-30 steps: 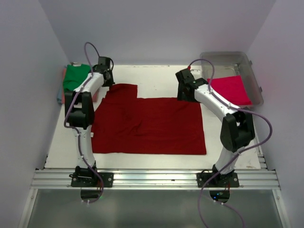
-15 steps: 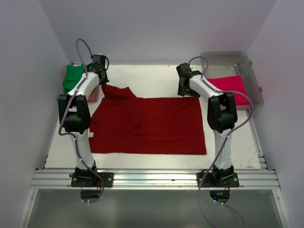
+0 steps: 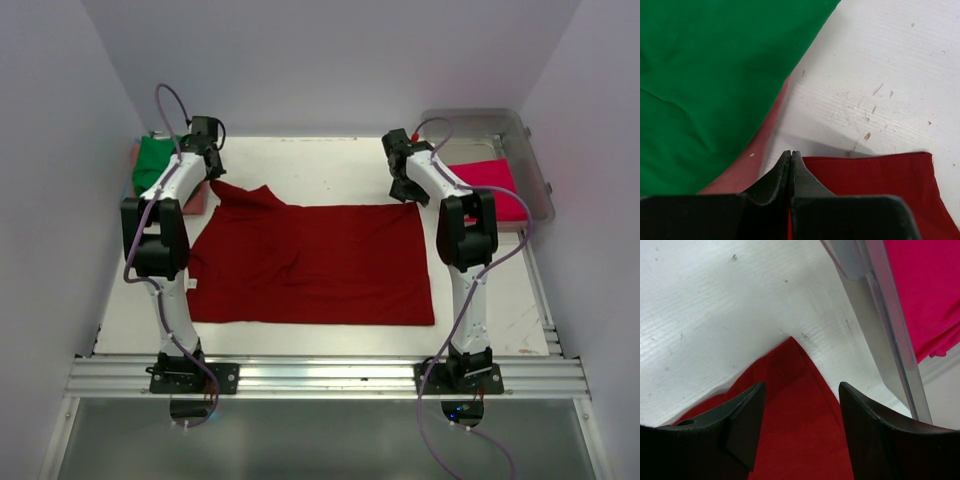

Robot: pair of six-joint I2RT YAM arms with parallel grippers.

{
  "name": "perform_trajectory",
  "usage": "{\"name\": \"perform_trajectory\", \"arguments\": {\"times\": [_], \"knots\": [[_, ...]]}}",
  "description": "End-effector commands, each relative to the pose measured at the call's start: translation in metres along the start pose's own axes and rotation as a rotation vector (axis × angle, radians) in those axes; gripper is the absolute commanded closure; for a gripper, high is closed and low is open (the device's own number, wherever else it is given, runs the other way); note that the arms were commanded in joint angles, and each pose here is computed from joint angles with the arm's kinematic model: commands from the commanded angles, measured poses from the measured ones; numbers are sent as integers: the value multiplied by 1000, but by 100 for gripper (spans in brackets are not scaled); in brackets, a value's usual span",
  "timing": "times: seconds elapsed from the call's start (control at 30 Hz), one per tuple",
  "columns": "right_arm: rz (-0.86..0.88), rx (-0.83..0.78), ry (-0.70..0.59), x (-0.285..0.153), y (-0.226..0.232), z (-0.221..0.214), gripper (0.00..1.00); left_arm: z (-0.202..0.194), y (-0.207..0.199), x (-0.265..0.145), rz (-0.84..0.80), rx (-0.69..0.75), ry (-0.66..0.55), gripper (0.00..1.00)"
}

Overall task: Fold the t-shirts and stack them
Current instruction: Fold the tshirt

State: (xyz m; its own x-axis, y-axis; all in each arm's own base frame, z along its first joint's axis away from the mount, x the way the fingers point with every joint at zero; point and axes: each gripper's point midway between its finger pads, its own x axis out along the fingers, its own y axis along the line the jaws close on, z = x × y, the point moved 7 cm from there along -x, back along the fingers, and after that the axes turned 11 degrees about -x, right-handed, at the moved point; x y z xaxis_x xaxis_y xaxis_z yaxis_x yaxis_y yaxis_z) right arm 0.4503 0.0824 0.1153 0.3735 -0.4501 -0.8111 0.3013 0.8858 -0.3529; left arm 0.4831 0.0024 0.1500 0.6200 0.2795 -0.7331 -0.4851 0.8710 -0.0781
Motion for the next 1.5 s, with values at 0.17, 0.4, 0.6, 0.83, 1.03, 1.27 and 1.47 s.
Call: {"name": "perform_trajectory", "arguments": {"times": [0.17, 0.4, 0.6, 0.83, 1.03, 1.27, 1.47], "knots": [[-66, 36, 54, 24, 12, -12, 40, -1, 7, 6, 42, -20, -3, 100], [-100, 50, 46, 45, 23, -10, 42, -2, 6, 5, 22, -23, -4, 100], [-134, 50, 20, 52, 22, -3, 46, -1, 5, 4, 17, -23, -7, 100], [-147, 64, 45, 66, 19, -6, 57, -3, 7, 6, 32, -20, -3, 100], [-134, 67, 77, 72, 19, -12, 74, -2, 11, 4, 56, -23, -13, 100], [-20, 69, -4, 54, 20, 5, 48, 8, 23, -6, 99, -58, -59, 100], [196, 79, -141, 11, 15, 22, 36, 13, 44, -2, 153, -103, -58, 100]]}}
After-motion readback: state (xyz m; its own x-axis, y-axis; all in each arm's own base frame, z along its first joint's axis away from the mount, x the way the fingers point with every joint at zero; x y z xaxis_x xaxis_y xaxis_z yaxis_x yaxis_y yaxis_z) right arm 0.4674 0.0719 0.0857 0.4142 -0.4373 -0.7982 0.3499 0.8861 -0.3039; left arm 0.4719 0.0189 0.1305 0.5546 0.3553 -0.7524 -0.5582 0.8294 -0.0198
